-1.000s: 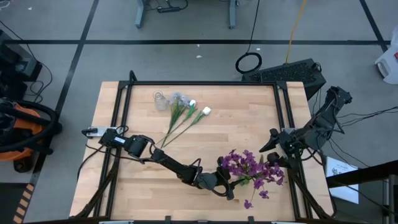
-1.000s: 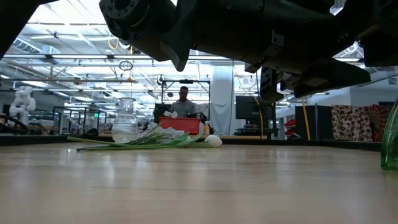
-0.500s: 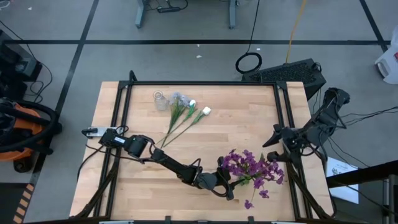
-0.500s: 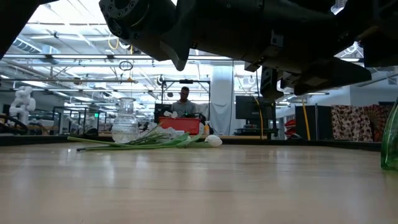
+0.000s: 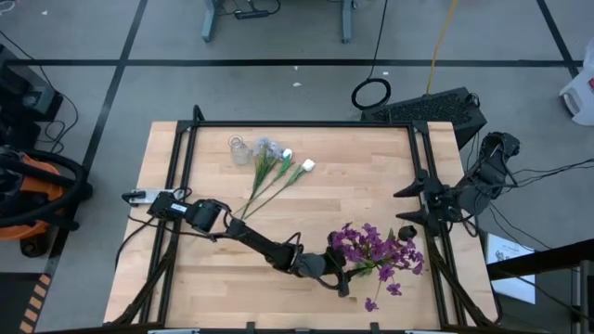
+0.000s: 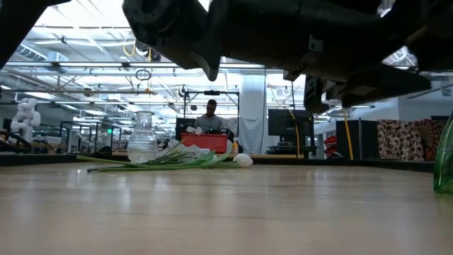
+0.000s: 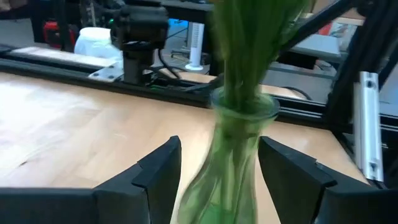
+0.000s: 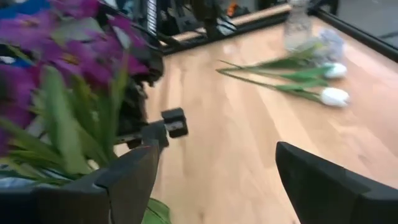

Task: Sort flowers into vase by color
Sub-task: Put the left white tulip into the transparent vase

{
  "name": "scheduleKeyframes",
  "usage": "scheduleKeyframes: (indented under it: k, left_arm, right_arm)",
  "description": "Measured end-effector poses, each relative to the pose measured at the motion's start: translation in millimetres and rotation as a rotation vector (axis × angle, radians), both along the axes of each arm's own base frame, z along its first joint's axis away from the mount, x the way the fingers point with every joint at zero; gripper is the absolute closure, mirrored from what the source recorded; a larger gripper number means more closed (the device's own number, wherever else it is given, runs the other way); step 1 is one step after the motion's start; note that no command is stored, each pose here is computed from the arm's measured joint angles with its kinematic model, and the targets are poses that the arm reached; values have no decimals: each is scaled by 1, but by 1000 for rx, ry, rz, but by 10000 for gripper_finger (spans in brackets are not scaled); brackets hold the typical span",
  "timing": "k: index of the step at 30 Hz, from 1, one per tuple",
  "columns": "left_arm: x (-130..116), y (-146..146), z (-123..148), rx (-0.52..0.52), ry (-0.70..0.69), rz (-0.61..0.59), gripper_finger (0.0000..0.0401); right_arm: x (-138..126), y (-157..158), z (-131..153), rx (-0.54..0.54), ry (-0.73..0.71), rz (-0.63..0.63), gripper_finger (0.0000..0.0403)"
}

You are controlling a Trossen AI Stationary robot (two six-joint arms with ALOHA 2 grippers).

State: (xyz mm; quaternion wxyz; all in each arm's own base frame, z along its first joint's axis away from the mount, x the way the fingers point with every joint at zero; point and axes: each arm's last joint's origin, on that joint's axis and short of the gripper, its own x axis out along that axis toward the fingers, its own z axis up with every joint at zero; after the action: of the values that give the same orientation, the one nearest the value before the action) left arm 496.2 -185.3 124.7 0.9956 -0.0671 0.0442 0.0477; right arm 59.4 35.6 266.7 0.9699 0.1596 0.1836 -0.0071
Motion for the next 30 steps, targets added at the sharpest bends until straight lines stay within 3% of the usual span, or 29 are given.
scheduleKeyframes:
  k: [7,12,18,23,30]
  left_arm:
    - [3,9,-4,-7,35,26,184]
    - [0,3,1,-1,41,10,184]
    - [-15,-10,24,58,200,-9,184]
    - [-41,-24,51,121,351,40,184]
    - [-76,-33,68,178,523,143,184]
  right_arm:
    - [-3,-3,-10,32,93,-72,90]
    - [1,-2,-14,-20,103,-152,90]
    - [7,2,-22,-86,84,-194,100]
    - [11,5,-27,-92,19,-240,156]
    - [14,4,-56,-152,-25,-394,281]
